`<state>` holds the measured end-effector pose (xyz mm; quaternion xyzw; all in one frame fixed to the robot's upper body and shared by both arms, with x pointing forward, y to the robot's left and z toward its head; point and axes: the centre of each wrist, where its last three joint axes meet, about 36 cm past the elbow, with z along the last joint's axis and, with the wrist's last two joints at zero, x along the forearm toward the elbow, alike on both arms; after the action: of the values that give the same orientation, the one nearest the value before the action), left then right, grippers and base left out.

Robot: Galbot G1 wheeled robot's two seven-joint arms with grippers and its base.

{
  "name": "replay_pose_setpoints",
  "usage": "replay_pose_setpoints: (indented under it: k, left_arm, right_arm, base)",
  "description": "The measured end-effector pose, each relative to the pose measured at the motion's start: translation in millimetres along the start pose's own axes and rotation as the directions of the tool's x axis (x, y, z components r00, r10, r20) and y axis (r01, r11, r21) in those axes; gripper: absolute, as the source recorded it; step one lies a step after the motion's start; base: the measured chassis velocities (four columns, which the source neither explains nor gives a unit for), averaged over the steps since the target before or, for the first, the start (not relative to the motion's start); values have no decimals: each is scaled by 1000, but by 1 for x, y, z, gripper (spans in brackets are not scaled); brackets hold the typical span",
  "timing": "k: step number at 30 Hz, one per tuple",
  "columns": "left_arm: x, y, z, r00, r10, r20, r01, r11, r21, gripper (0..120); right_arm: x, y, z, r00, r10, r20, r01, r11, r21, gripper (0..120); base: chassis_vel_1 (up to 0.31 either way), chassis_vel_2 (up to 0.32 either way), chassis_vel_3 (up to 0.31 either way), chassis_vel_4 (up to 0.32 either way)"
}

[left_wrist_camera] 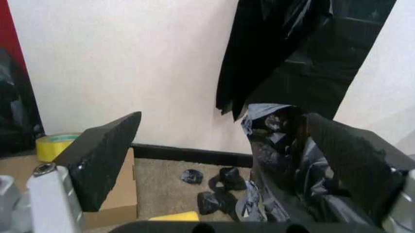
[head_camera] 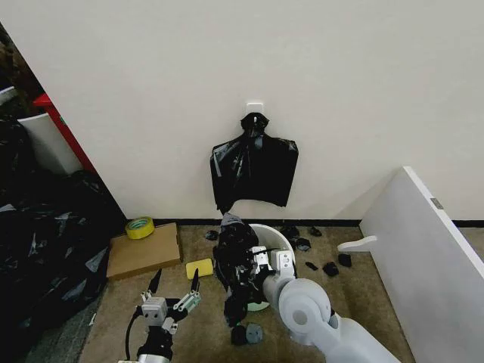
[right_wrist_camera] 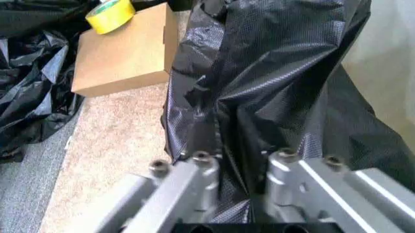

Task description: Place the garbage bag over the trash bin.

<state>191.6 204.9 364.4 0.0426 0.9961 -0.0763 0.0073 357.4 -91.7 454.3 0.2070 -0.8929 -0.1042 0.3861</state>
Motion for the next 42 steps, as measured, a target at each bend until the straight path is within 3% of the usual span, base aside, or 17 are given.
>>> replay_pose_setpoints:
  k: [3, 12, 22, 28, 34, 42]
  left_arm:
    - [0, 0, 0, 1000, 0, -1, 0, 1000, 0, 100]
    - [-2, 1, 0, 1000, 3, -2, -3, 1000, -2, 100]
    - [-8, 4, 5, 998, 22, -67, -21, 1000, 13, 100]
    - [-17, 11, 8, 994, 45, -100, -45, 999, -2, 100]
    - [-34, 16, 2, 988, 83, -134, -85, 996, -9, 100]
    - [-91, 30, -35, 963, 172, -206, -185, 982, -44, 100]
  right_arm:
    - [-2, 0, 0, 1000, 3, 1, -3, 1000, -7, 0]
    - [6, -4, -3, 998, -4, 63, 7, 999, -48, 0]
    - [39, -11, 5, 963, -186, 194, 204, 976, -80, 0]
    - [32, -16, 12, 965, -180, 191, 192, 980, -48, 0]
    - [23, -19, 19, 970, -157, 186, 164, 986, -22, 0]
    - [26, -15, 21, 969, -163, 183, 167, 986, -9, 0]
  base:
    - [0, 0, 0, 0]
    - [0, 0, 0, 0]
    - [0, 0, 0, 0]
    - [0, 0, 0, 0]
    - [0, 0, 0, 0]
    - [0, 0, 0, 0]
